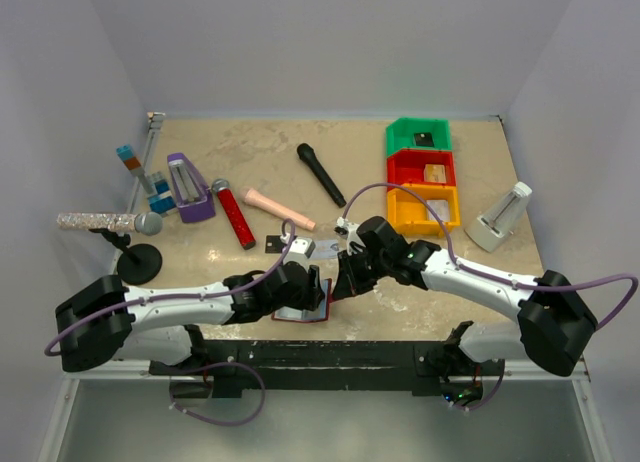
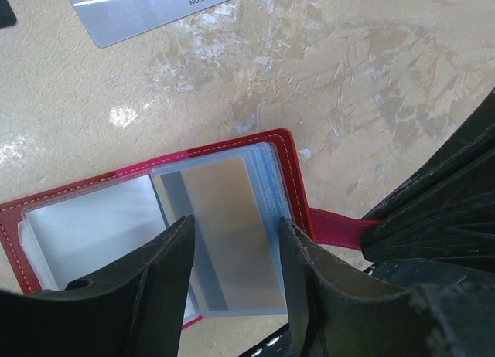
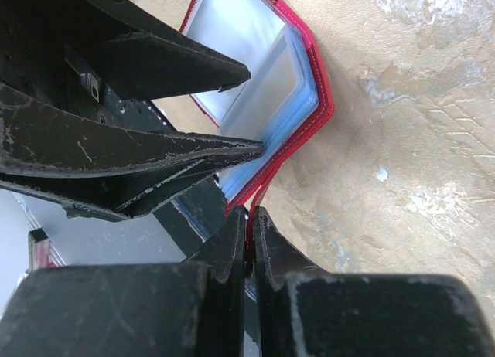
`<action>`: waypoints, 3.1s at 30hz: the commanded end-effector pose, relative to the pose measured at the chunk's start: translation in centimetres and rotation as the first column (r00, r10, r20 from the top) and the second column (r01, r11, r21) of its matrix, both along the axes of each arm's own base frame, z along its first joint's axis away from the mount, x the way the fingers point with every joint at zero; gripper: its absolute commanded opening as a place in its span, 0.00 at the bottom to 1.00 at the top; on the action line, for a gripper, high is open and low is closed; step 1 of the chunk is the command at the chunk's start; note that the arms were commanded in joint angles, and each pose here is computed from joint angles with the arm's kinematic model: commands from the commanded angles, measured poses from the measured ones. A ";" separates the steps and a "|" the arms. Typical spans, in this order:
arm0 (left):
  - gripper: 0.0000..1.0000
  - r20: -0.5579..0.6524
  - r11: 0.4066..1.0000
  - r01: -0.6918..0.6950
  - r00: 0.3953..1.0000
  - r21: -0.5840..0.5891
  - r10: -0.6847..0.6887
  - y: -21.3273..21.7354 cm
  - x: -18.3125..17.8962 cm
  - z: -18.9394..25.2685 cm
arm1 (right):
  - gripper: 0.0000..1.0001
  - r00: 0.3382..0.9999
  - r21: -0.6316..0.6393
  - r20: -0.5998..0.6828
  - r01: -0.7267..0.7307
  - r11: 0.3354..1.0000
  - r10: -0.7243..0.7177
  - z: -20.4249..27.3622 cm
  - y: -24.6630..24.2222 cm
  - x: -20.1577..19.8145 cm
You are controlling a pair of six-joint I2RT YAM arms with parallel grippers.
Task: Take the credit cards out of the card holder
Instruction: Remove the credit card from the card holder.
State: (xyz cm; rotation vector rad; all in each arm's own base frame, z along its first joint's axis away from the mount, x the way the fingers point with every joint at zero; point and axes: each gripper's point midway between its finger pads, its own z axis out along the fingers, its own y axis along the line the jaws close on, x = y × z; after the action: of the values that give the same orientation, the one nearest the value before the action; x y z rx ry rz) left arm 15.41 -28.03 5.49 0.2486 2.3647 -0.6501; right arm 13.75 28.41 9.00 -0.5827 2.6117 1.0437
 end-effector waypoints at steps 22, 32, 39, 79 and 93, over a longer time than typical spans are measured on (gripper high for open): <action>0.53 0.071 0.990 -0.131 0.989 0.052 0.127 3.3 1.1 1.8 | 0.00 1.000 0.034 0.022 -0.015 0.999 0.015 1.3 0.6 0.3; 0.55 0.158 0.971 -0.212 0.968 0.112 0.193 6.3 2.2 3.1 | 0.00 1.000 0.032 0.021 -0.015 0.999 0.014 1.1 0.5 0.3; 0.55 0.135 0.976 -0.177 0.978 0.123 0.160 5.3 2.0 2.3 | 0.00 1.000 0.028 0.017 -0.017 0.999 0.016 1.0 0.6 0.3; 0.56 0.012 0.963 -0.264 0.964 0.049 0.264 7.3 -0.1 -1.0 | 0.00 1.000 0.018 0.005 -0.020 1.000 0.020 0.5 0.5 0.2; 0.56 -0.012 0.966 -0.249 0.968 0.064 0.250 6.9 -0.4 -1.9 | 0.00 1.000 0.022 0.005 -0.022 1.000 0.022 0.4 0.6 0.2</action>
State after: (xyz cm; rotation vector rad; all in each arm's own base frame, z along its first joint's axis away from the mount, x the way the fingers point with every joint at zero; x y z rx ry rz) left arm 15.02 -20.74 3.74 -0.0052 2.3844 -0.4450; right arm 13.71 28.36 8.55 -0.5858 2.6274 1.0342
